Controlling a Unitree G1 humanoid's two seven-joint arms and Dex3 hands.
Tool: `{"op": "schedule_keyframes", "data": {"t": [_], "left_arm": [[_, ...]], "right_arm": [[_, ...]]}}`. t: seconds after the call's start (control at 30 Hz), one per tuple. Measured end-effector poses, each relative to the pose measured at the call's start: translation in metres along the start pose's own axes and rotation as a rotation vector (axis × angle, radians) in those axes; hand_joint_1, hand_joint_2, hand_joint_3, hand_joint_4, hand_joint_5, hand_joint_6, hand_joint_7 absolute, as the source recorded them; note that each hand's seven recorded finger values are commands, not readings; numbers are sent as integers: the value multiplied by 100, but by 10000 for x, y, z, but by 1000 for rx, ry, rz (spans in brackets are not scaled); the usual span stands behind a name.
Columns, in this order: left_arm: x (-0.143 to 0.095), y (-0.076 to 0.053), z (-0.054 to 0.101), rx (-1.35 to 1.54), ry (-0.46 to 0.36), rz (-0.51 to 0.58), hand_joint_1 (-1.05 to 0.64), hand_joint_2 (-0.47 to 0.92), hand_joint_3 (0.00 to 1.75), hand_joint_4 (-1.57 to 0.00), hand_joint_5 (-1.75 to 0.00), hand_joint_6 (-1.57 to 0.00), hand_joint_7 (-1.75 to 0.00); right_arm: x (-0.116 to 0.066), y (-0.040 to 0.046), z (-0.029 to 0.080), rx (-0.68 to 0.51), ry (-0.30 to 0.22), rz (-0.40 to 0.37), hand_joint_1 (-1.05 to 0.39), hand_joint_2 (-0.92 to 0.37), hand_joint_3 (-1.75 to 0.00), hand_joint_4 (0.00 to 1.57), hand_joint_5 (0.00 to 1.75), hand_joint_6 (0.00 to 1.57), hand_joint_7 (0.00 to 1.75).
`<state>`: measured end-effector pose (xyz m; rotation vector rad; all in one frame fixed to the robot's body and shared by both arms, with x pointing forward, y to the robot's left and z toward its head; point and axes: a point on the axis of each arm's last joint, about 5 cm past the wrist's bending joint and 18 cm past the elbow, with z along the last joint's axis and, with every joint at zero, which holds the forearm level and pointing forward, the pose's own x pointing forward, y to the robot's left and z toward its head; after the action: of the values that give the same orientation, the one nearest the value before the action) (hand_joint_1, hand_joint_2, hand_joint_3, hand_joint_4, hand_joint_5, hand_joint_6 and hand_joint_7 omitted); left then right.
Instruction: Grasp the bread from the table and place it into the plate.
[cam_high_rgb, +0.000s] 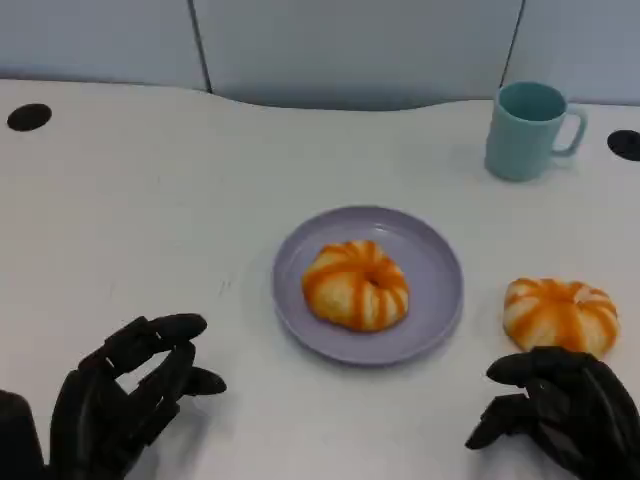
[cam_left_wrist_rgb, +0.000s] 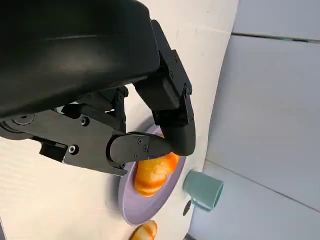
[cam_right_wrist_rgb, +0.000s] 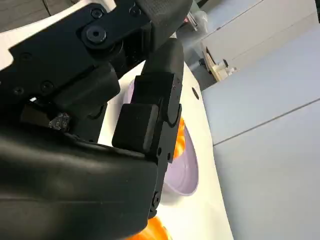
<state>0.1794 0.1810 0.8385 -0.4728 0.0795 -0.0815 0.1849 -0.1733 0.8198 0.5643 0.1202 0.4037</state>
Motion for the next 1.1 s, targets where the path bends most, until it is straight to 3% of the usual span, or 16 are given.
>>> {"op": "schedule_keyframes", "data": {"t": [0.17,0.3,0.7,0.9,1.1], "left_arm": [[-6,-7,-25,-28,22,6,-19,92,53,-68,-149,-58,-136],[-27,-7,-63,-67,60,15,-19,91,52,-70,-150,-59,-137],[32,-27,-72,-64,65,26,-20,89,55,-65,-157,-58,-140],[79,-33,-99,-71,70,28,-20,80,74,-66,-159,-59,-140],[105,-41,-77,-60,62,24,-20,89,59,-67,-151,-59,-134]], "right_arm": [[-7,-15,-4,3,2,-5,-102,-73,0,157,43,155,1],[-18,-32,1,-1,6,-10,-101,-73,-1,157,44,155,1],[-27,-120,18,-20,5,-32,-101,-75,-1,157,45,155,1],[-28,-148,2,-12,9,-45,-98,-75,-1,156,45,153,0],[-11,-151,1,-29,0,-38,-99,-76,-1,157,45,154,0]]}}
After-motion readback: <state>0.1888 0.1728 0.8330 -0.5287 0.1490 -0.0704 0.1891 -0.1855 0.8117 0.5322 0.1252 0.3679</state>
